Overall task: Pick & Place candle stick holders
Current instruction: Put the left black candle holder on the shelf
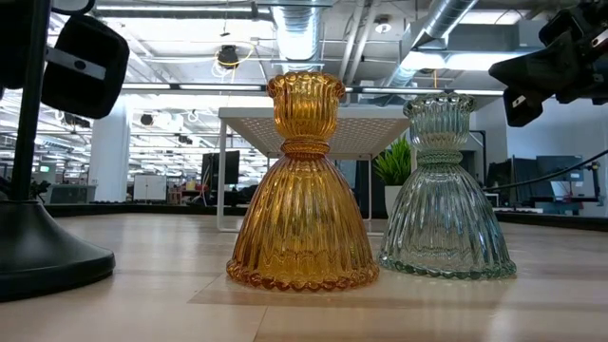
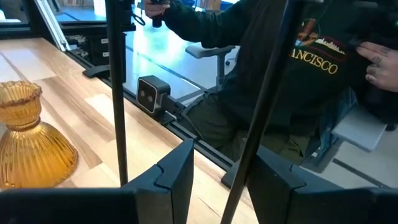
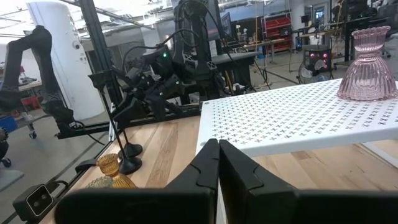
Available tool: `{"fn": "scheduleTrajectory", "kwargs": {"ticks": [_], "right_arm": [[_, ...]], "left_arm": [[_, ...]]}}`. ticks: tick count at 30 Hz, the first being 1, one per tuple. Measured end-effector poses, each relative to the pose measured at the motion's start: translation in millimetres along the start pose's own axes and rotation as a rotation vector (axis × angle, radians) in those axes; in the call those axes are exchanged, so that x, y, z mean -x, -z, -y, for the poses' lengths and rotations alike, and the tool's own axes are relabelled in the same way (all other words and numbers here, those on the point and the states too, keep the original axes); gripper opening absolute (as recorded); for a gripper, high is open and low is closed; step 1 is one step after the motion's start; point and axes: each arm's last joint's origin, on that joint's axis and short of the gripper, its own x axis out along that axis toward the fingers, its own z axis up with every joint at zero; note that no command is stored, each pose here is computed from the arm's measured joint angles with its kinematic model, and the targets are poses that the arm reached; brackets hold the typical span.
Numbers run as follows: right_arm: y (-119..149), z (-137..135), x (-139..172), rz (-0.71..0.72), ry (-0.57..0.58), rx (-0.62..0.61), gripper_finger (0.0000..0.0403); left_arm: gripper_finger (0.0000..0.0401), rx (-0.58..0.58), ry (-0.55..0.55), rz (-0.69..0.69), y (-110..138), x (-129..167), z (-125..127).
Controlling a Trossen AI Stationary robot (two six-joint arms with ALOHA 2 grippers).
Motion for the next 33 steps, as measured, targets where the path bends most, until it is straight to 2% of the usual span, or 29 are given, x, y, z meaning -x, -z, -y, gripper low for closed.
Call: {"fn": "scheduleTrajectory", "kwargs": {"ticks": [7,11,24,33], "right_arm": [[-0.1,0.0,0.0,0.0,0.0,0.0,0.0],[0.1,0.0,0.0,0.0,0.0,0.0,0.0],[0.0,0.0,0.0,0.0,0.0,0.0,0.0],[0.0,0.0,0.0,0.0,0.0,0.0,0.0]], "left_arm": [[0.0132,0.01,0.003,0.029,-6.4,2.4,1.1],[0.0128,0.045,0.052,0.034,-8.3,6.7,3.8],[0.0042,0.046,0.066,0.048,-7.4,18.7,7.3],[0.0029,0.043,0.026,0.061,-8.4,18.7,6.2]]}}
